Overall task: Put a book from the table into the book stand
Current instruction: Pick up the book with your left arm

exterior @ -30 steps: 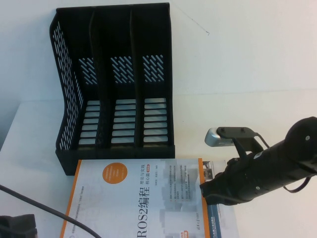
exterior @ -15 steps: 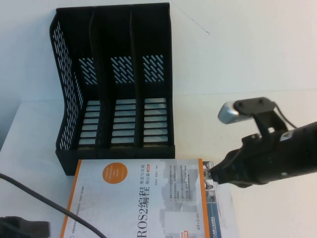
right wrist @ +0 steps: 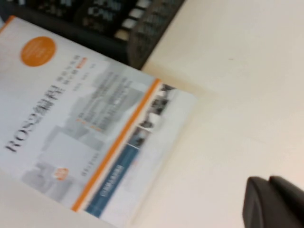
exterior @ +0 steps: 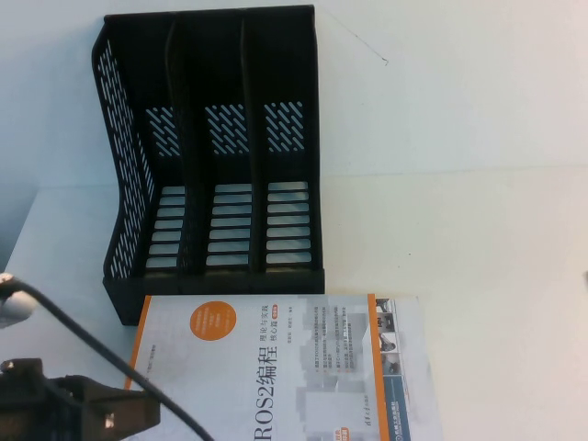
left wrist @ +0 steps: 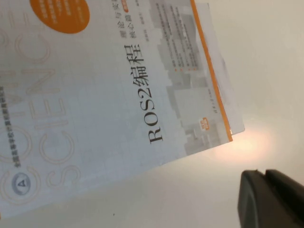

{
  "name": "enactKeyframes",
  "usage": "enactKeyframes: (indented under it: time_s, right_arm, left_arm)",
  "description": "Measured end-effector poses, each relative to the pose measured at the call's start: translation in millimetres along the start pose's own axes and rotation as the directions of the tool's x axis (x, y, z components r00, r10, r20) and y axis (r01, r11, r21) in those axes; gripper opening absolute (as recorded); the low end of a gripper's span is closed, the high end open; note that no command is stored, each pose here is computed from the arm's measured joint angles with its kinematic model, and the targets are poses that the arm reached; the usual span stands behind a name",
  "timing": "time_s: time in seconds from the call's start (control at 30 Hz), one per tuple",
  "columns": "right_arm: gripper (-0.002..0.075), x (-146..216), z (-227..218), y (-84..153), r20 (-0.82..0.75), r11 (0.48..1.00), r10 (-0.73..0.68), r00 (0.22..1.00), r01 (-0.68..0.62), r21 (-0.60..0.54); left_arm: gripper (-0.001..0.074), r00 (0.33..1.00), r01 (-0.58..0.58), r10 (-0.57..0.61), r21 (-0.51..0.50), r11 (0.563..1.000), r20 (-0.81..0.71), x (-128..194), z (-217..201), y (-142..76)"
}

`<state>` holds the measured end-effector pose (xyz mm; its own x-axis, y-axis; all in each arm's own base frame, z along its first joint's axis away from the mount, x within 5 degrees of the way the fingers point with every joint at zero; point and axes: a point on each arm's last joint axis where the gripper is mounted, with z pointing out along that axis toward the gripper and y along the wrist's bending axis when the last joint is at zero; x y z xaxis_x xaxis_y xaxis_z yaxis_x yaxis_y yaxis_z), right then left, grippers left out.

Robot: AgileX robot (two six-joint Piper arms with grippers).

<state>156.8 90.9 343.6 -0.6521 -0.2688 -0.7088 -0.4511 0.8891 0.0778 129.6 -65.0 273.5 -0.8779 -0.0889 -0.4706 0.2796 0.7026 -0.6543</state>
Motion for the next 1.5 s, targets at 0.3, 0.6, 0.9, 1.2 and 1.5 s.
enactKeyframes:
  time_s: [0.3, 0.6, 0.9, 1.2, 1.5]
  right_arm:
    - [0.0005, 54, -39, -23, -0.025, 0.974, 0.083, 0.996, -0.076, 0.213]
    - [0.0005, 113, -37, -28, -0.018, 0.953, 0.215, 0.976, -0.206, 0.224]
    - [0.0005, 128, -29, -25, 0.014, 0.955, 0.253, 0.967, -0.252, 0.159]
    - [0.0003, 126, -29, -24, 0.038, 0.958, 0.244, 0.969, -0.247, 0.144]
    - [0.0003, 125, -29, -24, 0.044, 0.960, 0.240, 0.970, -0.244, 0.140]
  left_arm:
    - [-0.0001, 0.991, 0.101, -0.091, 0.101, 0.990, -0.095, -32, 26, 16]
    - [-0.0001, 0.976, 0.211, -0.216, 0.131, 0.969, 0.023, -64, 16, 69]
    - [0.0165, 0.990, 0.143, -0.139, 0.159, 0.977, -0.036, -63, 29, 76]
    - [0.0615, 0.978, 0.199, -0.200, -0.020, 0.980, -0.060, -60, 32, 93]
    - [0.0554, 0.947, 0.296, -0.298, -0.035, 0.954, -0.120, -66, 47, 120]
